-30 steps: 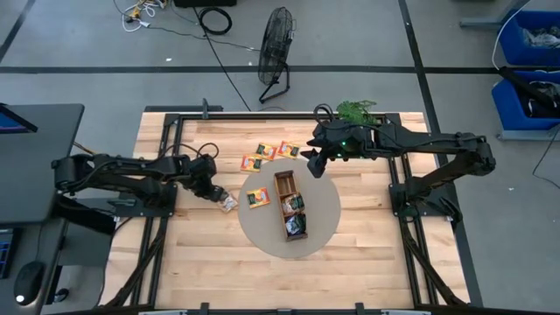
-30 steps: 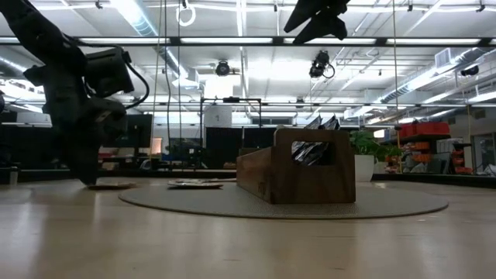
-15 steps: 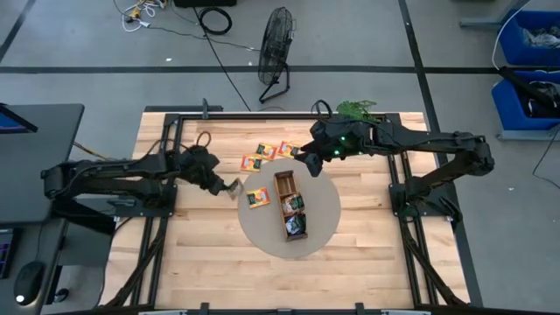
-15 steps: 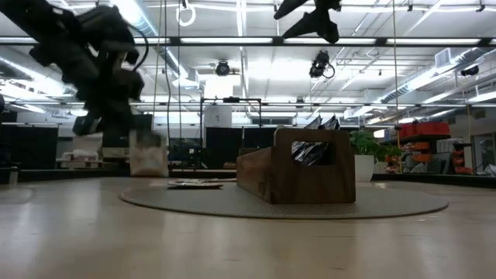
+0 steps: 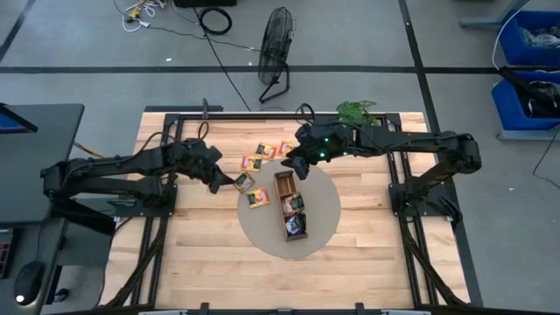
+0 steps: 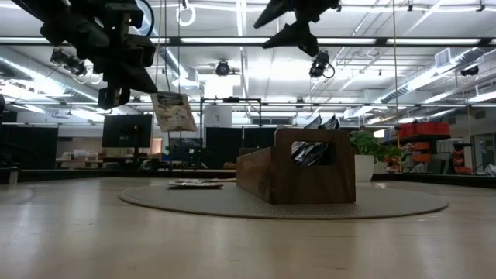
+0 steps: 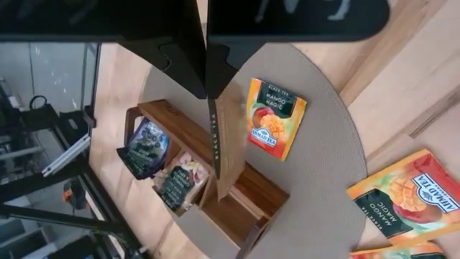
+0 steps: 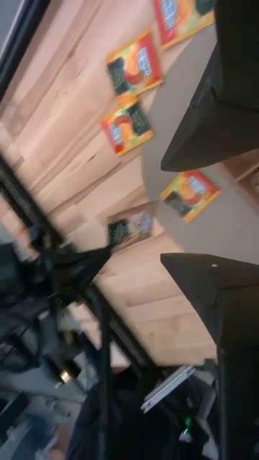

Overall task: Pick & Place Tea
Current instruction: Put the brown tea bag into the middle section of the wooden organizer

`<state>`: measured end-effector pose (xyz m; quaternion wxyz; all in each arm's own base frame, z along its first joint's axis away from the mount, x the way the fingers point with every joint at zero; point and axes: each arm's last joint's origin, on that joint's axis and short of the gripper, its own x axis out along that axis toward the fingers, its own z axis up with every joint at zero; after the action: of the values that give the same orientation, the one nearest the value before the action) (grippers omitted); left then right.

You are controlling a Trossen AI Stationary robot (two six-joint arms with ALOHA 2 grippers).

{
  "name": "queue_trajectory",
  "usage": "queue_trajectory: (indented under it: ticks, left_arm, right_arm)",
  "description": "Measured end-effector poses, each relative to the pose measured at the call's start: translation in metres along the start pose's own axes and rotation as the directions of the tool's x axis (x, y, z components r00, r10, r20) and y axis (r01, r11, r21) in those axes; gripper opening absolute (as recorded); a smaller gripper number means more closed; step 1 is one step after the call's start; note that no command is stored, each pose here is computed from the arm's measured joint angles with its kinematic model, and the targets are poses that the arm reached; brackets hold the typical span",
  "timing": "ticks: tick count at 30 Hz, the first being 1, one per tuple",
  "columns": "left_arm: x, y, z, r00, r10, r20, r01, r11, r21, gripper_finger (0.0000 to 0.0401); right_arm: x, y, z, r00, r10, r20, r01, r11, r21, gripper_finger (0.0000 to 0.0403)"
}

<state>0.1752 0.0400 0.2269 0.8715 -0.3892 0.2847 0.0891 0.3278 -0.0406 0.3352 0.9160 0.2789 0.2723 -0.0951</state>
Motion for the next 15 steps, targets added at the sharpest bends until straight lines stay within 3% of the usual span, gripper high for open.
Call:
queue_trajectory:
  ticks: [15]
  left_arm:
    - [0.0008, -0.0083, 0.0043, 0.996, -0.04, 0.075, 0.037, 0.998, 0.044, 0.0]
  right_arm:
    - [-0.0011, -0.0092, -0.0031, 0.997, -0.056, -0.054, 0.062, 0.993, 0.104, 0.0204]
